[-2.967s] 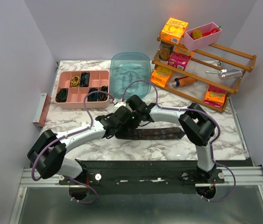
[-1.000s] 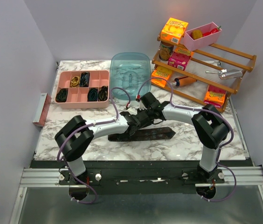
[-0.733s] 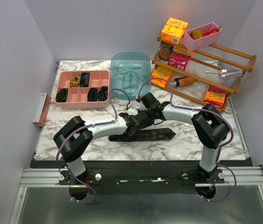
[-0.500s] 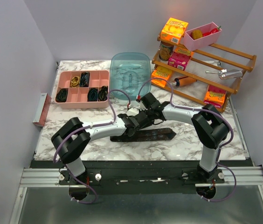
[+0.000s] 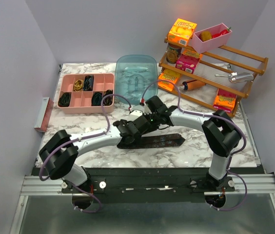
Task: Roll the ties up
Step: Roll the tie at the center of the board.
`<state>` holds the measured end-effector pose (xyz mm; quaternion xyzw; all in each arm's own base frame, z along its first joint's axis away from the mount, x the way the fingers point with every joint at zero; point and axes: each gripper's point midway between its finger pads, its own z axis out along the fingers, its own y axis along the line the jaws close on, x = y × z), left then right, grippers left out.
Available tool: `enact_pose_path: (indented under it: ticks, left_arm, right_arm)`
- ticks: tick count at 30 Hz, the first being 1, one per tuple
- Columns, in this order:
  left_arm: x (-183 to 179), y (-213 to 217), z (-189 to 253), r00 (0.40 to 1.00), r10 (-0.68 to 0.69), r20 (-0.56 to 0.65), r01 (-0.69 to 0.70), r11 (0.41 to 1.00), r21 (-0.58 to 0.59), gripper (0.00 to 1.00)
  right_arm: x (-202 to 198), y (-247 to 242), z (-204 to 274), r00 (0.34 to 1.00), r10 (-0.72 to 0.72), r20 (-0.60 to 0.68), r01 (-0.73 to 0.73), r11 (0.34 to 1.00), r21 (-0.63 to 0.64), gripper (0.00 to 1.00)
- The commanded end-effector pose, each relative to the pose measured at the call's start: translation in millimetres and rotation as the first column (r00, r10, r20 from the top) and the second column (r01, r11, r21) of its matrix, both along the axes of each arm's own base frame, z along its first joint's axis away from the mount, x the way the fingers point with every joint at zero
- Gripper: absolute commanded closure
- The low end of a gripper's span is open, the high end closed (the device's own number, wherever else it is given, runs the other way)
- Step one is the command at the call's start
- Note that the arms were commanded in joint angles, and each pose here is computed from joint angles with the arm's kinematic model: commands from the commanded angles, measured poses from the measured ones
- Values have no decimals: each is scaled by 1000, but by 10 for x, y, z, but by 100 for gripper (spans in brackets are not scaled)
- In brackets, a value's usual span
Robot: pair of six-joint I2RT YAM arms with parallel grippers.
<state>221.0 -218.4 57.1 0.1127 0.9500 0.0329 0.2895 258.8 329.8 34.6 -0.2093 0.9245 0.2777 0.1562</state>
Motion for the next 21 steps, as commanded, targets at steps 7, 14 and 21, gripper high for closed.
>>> enact_pose_path:
  ticks: [7, 14, 21]
  left_arm:
    - [27, 165, 392, 991, 108, 83, -81, 957, -280, 25]
    - [-159, 141, 505, 993, 67, 98, -15, 888, -459, 39]
    - [-360, 246, 275, 997, 72, 40, -44, 875, -481, 74]
  right_arm:
    - [132, 434, 433, 995, 69, 72, -78, 990, 121, 100]
    - [201, 653, 460, 993, 92, 68, -101, 983, 151, 100]
    - [101, 805, 545, 988, 135, 71, -146, 973, 176, 100]
